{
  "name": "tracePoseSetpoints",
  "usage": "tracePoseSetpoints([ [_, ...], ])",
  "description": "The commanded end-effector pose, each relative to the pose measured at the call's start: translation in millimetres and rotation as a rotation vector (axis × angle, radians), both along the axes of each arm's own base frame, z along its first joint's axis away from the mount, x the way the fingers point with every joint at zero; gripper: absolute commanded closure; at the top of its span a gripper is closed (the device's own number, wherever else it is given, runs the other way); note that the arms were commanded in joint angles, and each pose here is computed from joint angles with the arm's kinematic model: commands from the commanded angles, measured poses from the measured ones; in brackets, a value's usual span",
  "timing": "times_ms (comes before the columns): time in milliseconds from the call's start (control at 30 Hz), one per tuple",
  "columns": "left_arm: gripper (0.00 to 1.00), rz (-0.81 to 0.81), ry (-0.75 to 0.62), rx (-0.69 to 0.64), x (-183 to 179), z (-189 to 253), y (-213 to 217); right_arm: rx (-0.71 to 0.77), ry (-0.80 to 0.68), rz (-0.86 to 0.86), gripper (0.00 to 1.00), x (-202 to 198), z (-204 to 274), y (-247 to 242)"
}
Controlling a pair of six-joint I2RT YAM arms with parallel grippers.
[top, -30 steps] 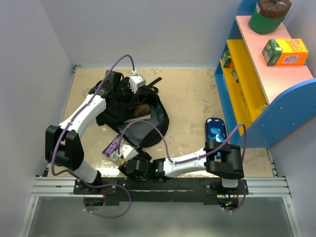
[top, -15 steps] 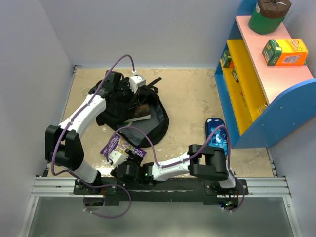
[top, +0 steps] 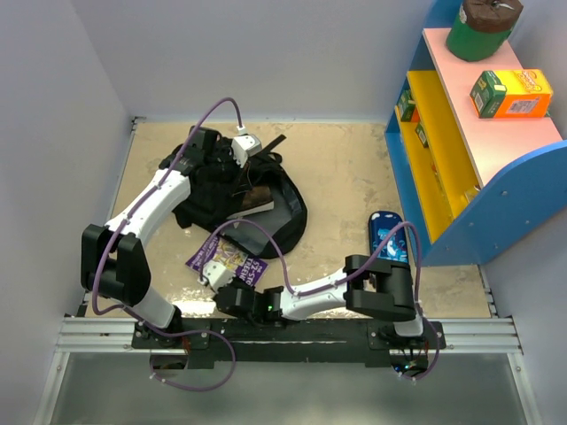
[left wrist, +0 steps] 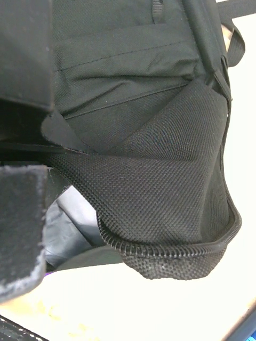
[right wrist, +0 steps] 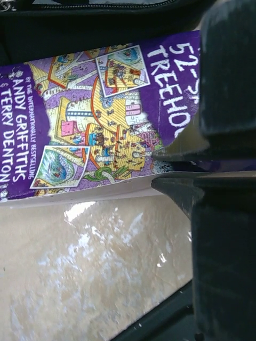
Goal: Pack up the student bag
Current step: Pick up the book from the center of the board.
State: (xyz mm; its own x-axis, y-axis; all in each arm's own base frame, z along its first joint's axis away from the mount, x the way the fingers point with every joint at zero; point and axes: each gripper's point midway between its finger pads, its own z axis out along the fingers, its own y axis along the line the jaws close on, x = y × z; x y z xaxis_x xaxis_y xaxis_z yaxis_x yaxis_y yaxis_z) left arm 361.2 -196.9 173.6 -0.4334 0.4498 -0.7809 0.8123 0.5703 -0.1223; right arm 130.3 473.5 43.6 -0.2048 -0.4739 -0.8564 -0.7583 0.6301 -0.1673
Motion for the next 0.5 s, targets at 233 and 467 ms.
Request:
tracePoseSetpoints([
  [233, 0.99, -0.04, -0.043, -0.061, 5.3, 21.9, -10.8, 0.001, -0.186, -0.075, 1.0, 13.0, 72.5, -42.2],
  [467, 0.99, -0.039, -0.035, -0.063, 7.6, 18.8, -12.6, 0.091, -0.411, -0.096, 1.0, -6.7, 205.8, -68.3],
])
